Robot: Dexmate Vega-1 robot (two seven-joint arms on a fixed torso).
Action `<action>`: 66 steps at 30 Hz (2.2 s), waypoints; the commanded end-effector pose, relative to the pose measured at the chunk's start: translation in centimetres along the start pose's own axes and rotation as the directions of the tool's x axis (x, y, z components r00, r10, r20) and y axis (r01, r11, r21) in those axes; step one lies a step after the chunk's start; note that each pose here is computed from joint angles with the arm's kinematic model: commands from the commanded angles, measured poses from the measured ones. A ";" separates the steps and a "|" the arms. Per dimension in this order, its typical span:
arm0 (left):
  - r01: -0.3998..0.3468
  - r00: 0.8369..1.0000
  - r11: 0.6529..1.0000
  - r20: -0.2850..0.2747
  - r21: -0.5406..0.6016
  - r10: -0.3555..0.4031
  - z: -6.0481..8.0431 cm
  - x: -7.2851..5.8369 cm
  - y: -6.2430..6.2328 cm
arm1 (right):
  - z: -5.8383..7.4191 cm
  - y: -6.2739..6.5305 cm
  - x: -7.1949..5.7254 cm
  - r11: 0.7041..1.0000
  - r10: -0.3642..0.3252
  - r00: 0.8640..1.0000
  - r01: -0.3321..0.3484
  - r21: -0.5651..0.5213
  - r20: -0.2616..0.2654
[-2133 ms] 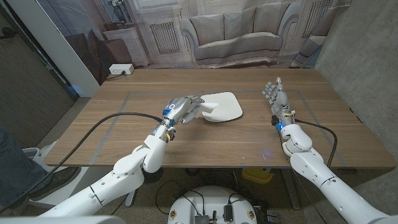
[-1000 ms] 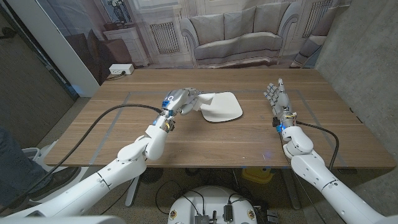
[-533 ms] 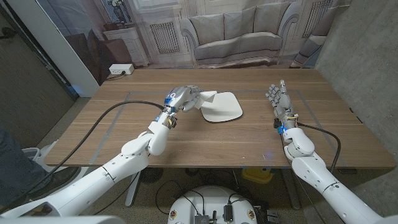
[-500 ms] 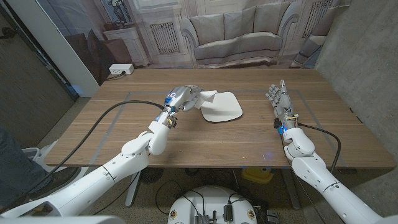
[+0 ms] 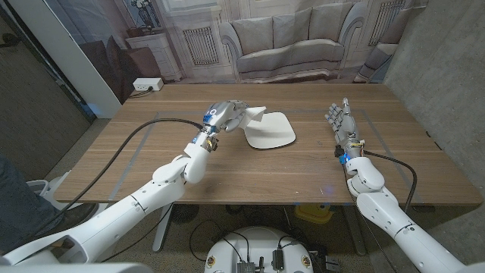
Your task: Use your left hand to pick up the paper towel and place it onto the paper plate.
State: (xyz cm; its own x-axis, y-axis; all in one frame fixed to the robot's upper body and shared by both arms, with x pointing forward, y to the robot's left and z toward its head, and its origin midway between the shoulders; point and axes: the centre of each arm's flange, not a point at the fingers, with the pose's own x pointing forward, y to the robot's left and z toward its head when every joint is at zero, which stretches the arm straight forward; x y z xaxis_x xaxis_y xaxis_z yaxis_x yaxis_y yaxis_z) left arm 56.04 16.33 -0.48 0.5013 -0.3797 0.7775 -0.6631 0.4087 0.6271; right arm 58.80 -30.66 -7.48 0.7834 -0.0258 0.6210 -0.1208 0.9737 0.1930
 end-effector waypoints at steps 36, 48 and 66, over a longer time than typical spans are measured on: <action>0.085 0.991 0.994 0.109 -0.076 -0.076 0.3 5.1 -3.2 | 0.0 -0.4 -1.0 0.999 -0.036 0.999 0.036 0.008 0.008; 0.108 0.989 0.990 0.110 -0.088 -0.098 0.2 4.9 -4.1 | -0.2 -0.2 -1.3 0.999 -0.038 0.999 0.038 0.009 0.003; 0.128 0.986 0.986 0.117 -0.106 -0.115 0.3 4.8 -4.6 | -0.1 -0.3 -1.2 0.999 -0.040 0.999 0.040 0.007 0.001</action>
State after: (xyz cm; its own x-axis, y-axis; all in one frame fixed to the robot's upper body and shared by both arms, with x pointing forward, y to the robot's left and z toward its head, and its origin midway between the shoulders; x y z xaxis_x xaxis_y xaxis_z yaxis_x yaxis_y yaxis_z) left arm 61.24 12.46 0.62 0.5023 -0.5122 0.6966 -0.5462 0.4366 0.7149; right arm 57.89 -30.86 -8.48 0.7855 -0.0656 0.6154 -0.0945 0.9700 0.2241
